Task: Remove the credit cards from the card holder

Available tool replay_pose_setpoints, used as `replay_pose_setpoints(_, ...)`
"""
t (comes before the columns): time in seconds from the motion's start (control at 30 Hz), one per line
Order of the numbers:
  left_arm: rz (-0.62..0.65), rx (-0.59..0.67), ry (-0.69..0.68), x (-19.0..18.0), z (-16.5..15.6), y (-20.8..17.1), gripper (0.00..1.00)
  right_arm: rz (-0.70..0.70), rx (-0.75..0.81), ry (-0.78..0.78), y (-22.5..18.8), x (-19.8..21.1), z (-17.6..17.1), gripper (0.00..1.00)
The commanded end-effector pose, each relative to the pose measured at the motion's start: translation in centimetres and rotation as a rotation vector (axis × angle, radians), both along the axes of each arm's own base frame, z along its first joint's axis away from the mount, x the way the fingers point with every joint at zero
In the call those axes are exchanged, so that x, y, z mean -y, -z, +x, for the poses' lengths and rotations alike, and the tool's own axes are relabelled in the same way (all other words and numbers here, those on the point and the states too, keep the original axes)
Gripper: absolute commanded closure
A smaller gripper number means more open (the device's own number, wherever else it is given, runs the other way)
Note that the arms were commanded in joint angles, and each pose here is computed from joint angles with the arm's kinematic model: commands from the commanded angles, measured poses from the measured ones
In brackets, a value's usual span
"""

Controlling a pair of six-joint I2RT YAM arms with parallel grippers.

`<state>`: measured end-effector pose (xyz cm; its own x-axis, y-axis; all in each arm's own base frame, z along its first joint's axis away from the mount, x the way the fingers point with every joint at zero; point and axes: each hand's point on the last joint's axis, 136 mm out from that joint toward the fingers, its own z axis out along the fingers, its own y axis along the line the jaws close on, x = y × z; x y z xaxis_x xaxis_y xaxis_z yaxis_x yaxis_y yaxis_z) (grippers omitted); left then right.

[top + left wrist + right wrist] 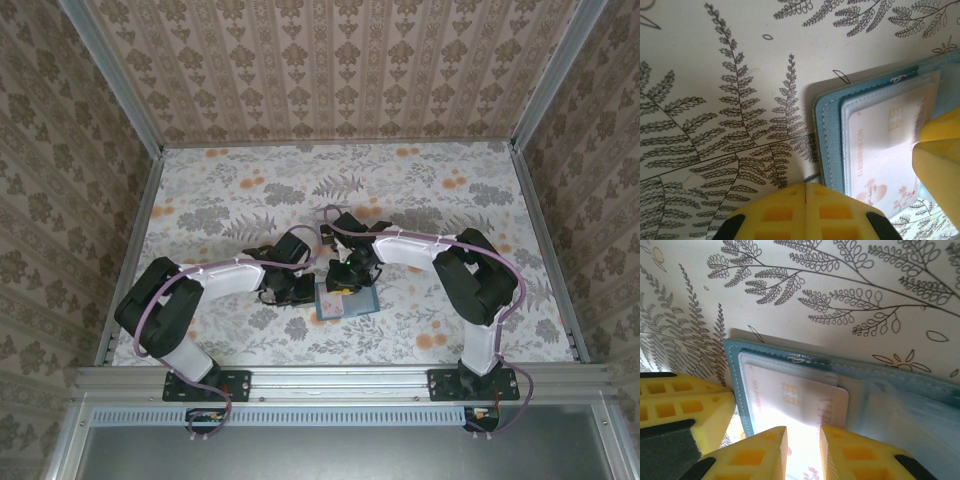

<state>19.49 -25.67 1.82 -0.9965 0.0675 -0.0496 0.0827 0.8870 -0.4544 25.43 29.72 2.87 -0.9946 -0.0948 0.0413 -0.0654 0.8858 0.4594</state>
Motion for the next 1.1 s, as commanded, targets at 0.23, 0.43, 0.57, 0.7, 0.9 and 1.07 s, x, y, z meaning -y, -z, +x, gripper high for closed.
replay_pose_setpoints(0.23,0.068,-0.041,0.006,-1.6,-1.3,1.7,0.94,-0.100,-0.009,-0.007,1.1,1.8,-0.7,0.74)
replay_pose_setpoints(0.43,0.070,-0.042,0.001,-1.9,-1.3,1.7,0.94,-0.151,0.016,-0.018,0.6,2.8,-0.6,0.73)
replay_pose_setpoints(0.57,0.073,-0.042,0.000,-2.1,-1.4,1.6,0.94,-0.165,0.015,-0.018,0.8,3.1,-0.7,0.73)
replay_pose_setpoints(0.7,0.081,-0.041,-0.004,-2.5,-1.5,1.5,0.94,-0.186,0.040,-0.023,0.2,3.4,-0.4,0.73)
replay_pose_setpoints(0.9,0.082,-0.022,-0.018,-3.3,-0.7,0.9,0.94,-0.044,0.028,-0.020,-1.1,1.1,-0.5,0.72)
replay_pose_setpoints(1.07,0.063,0.008,-0.010,-2.7,0.4,-0.5,0.93,-0.015,-0.003,-0.026,-0.8,0.7,-1.1,0.72)
